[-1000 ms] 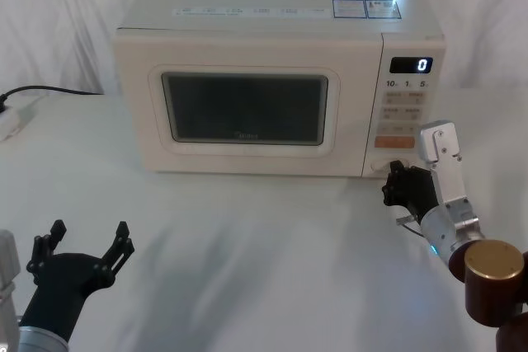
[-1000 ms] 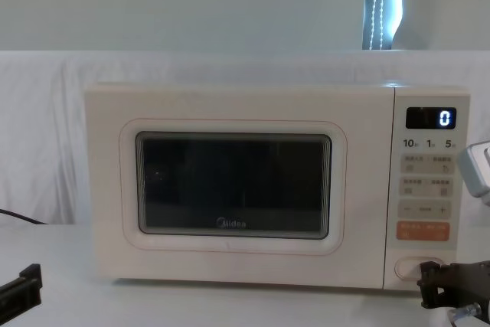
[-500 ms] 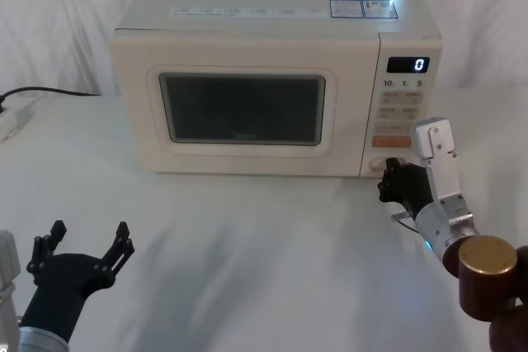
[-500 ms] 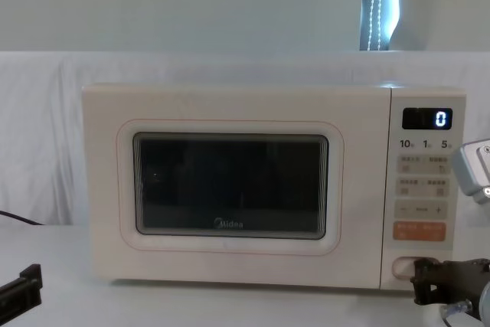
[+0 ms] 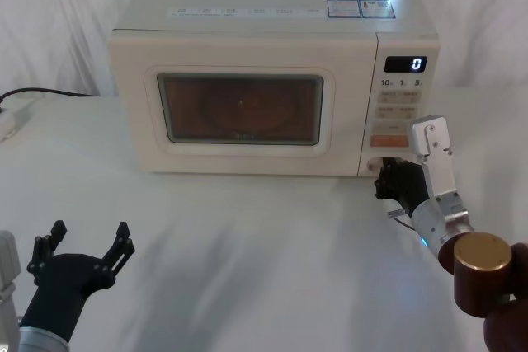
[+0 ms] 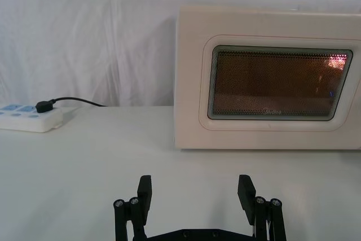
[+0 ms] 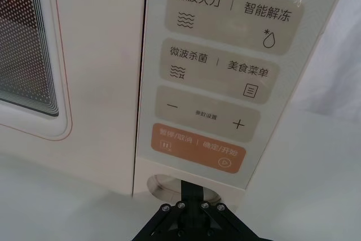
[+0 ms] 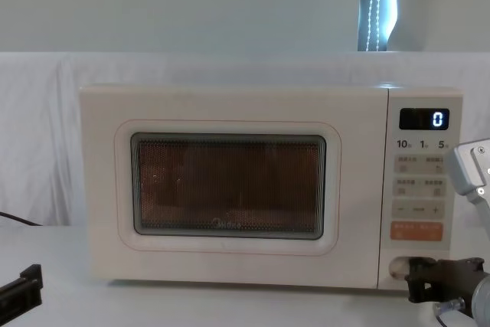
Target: Press the button to open the microwave door with one hand; close the microwave door with the other hand.
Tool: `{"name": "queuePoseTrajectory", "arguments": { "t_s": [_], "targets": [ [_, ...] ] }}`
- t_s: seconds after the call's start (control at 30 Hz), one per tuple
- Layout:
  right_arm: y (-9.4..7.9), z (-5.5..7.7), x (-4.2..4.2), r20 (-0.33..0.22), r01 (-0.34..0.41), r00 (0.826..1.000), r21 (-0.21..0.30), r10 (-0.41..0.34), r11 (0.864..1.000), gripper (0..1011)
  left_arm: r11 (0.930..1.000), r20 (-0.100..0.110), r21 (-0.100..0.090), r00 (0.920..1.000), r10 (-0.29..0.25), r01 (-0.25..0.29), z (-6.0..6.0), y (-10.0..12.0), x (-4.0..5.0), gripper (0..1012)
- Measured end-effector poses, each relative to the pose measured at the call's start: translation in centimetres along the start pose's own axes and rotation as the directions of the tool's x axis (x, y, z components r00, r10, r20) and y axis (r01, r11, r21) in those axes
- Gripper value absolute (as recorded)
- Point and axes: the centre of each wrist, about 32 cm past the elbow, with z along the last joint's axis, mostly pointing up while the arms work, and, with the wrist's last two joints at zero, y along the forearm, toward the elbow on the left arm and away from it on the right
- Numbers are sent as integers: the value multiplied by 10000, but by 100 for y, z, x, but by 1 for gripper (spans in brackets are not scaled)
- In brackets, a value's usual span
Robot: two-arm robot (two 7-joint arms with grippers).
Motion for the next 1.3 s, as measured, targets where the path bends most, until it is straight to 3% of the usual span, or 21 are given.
{"name": "queuePoseTrajectory", "arguments": {
  "t_s": [0.83, 1.3],
  "targets": [
    [39, 14, -29, -12, -121, 9999, 85, 122, 9999, 0, 10000, -1, 0, 10000, -1, 1, 0, 0, 0, 1001],
    [-49, 36, 7, 45, -202, 9998, 52, 201, 9998, 0, 10000, -1, -1, 10000, 0, 0, 0, 0, 0, 1001]
  ]
}}
